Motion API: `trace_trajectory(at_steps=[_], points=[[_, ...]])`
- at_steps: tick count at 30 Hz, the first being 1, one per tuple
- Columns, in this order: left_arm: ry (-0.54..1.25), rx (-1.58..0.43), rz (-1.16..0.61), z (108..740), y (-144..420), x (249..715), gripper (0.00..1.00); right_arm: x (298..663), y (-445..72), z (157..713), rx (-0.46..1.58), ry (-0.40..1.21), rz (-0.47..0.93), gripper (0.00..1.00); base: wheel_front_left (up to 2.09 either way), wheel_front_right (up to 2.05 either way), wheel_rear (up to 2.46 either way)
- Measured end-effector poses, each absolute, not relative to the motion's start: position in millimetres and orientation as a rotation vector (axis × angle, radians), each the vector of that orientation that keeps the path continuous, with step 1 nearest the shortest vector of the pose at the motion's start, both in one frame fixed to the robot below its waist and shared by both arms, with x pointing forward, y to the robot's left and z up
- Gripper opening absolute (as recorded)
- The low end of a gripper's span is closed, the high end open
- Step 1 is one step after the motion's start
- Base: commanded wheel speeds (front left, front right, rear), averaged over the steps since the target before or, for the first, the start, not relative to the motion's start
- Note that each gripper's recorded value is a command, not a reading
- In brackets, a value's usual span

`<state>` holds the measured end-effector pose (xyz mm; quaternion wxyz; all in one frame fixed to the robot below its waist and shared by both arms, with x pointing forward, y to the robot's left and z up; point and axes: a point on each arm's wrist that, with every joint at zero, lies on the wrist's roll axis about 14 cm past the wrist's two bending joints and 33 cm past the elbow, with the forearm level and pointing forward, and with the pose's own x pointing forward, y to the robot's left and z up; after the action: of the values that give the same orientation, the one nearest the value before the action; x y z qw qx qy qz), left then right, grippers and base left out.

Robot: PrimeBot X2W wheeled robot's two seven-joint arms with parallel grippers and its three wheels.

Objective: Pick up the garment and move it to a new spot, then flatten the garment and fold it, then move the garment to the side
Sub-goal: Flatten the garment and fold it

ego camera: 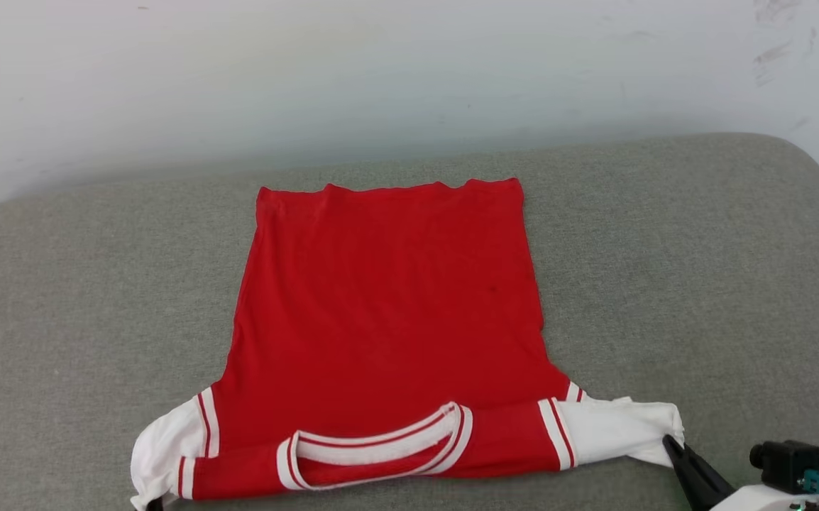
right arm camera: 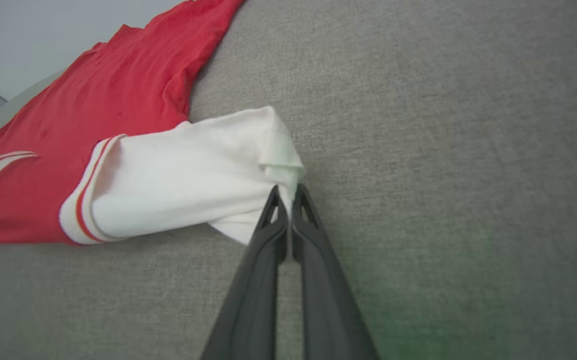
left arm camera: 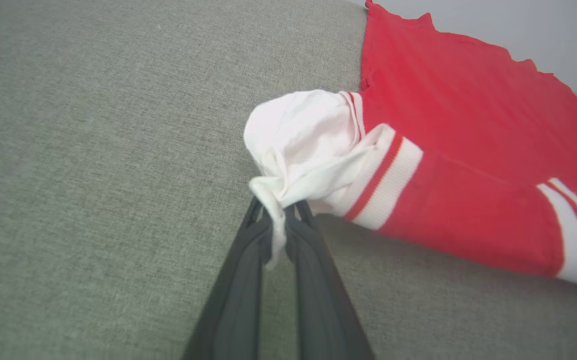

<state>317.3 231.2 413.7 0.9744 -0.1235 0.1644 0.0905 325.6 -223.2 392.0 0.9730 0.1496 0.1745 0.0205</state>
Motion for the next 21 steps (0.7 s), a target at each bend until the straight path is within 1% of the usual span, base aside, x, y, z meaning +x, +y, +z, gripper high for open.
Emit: trace_trajectory(at_steps=[2, 3, 6, 7, 11, 14, 17, 21], points=[[0.338, -0.258, 0.172, 410.8, 225.8, 314.5, 0.0, 319.5, -220.6, 388.9, 0.28, 0.357, 0.047, 0.0, 0.0, 0.0, 0.0], [0.339, -0.263, 0.169, 409.5, 223.2, 313.2, 0.0, 317.2, -218.0, 387.3, 0.285, 0.359, 0.047, 0.07, 0.0, 0.0, 0.0], [0.335, -0.26, 0.157, 408.0, 220.2, 310.2, 0.0, 311.1, -212.8, 380.4, 0.284, 0.375, 0.044, 0.58, 0.0, 0.0, 0.0], [0.331, -0.249, 0.141, 408.4, 217.1, 310.5, 0.0, 310.7, -210.6, 379.1, 0.281, 0.378, 0.048, 1.0, 0.0, 0.0, 0.0], [0.293, -0.222, 0.1, 414.0, 206.8, 316.6, 0.0, 324.9, -210.3, 388.1, 0.303, 0.34, 0.039, 1.0, 0.0, 0.0, 0.0], [0.264, -0.222, 0.094, 417.2, 203.1, 320.9, 0.0, 344.4, -210.9, 400.6, 0.31, 0.296, 0.043, 1.0, 0.0, 0.0, 0.0], [0.229, -0.226, 0.089, 422.5, 198.8, 330.7, 0.0, 374.4, -217.6, 415.0, 0.323, 0.263, 0.04, 1.0, 0.0, 0.0, 0.0], [0.189, -0.221, 0.071, 429.4, 190.1, 347.7, 0.0, 429.5, -230.1, 437.4, 0.314, 0.246, 0.046, 1.0, 0.0, 0.0, 0.0]])
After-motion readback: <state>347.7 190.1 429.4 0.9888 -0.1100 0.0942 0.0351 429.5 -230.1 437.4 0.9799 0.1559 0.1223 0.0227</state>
